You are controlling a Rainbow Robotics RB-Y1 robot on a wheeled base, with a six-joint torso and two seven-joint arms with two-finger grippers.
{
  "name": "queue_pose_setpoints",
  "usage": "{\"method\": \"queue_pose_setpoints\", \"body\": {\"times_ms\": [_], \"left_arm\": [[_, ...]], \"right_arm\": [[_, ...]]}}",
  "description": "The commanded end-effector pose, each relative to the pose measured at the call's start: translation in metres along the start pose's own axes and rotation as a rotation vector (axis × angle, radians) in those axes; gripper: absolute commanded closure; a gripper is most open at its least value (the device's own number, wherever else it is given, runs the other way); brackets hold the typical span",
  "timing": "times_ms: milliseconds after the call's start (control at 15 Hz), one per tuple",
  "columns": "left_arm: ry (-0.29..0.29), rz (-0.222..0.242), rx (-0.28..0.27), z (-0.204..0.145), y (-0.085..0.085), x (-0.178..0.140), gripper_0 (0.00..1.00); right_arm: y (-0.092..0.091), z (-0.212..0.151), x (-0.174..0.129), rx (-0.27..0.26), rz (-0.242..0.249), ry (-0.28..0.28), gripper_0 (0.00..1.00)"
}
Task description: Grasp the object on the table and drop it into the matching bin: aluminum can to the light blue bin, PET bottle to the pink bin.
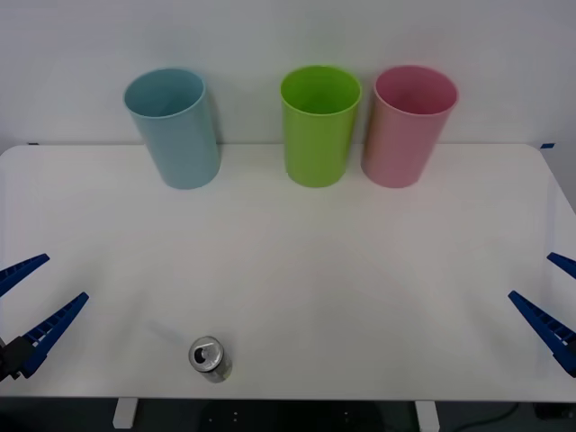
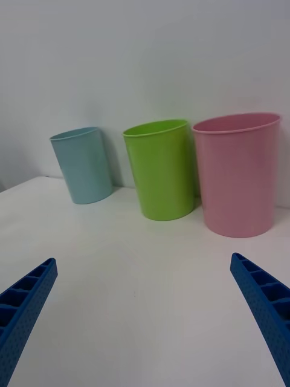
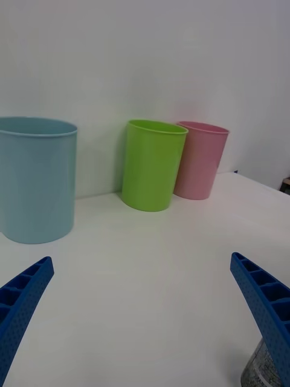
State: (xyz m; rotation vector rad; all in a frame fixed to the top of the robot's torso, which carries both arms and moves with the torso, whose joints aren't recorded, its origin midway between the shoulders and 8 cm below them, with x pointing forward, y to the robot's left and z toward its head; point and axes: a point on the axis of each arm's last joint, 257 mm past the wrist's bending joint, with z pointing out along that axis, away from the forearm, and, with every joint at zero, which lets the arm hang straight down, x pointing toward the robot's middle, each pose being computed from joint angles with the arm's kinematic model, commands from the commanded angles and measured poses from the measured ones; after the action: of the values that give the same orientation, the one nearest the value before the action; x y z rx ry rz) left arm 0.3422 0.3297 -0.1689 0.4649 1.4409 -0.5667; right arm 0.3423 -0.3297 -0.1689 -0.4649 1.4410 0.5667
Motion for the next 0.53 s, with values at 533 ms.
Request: {"method": "queue_pose_setpoints", "body": {"times_ms": [533], "left_arm": [[0.009, -0.035, -0.022, -0.019, 0.008, 0.002, 0.0]], "right_arm": [[0.0, 0.0, 0.0, 0.0, 0.0, 0.0, 0.0]]}}
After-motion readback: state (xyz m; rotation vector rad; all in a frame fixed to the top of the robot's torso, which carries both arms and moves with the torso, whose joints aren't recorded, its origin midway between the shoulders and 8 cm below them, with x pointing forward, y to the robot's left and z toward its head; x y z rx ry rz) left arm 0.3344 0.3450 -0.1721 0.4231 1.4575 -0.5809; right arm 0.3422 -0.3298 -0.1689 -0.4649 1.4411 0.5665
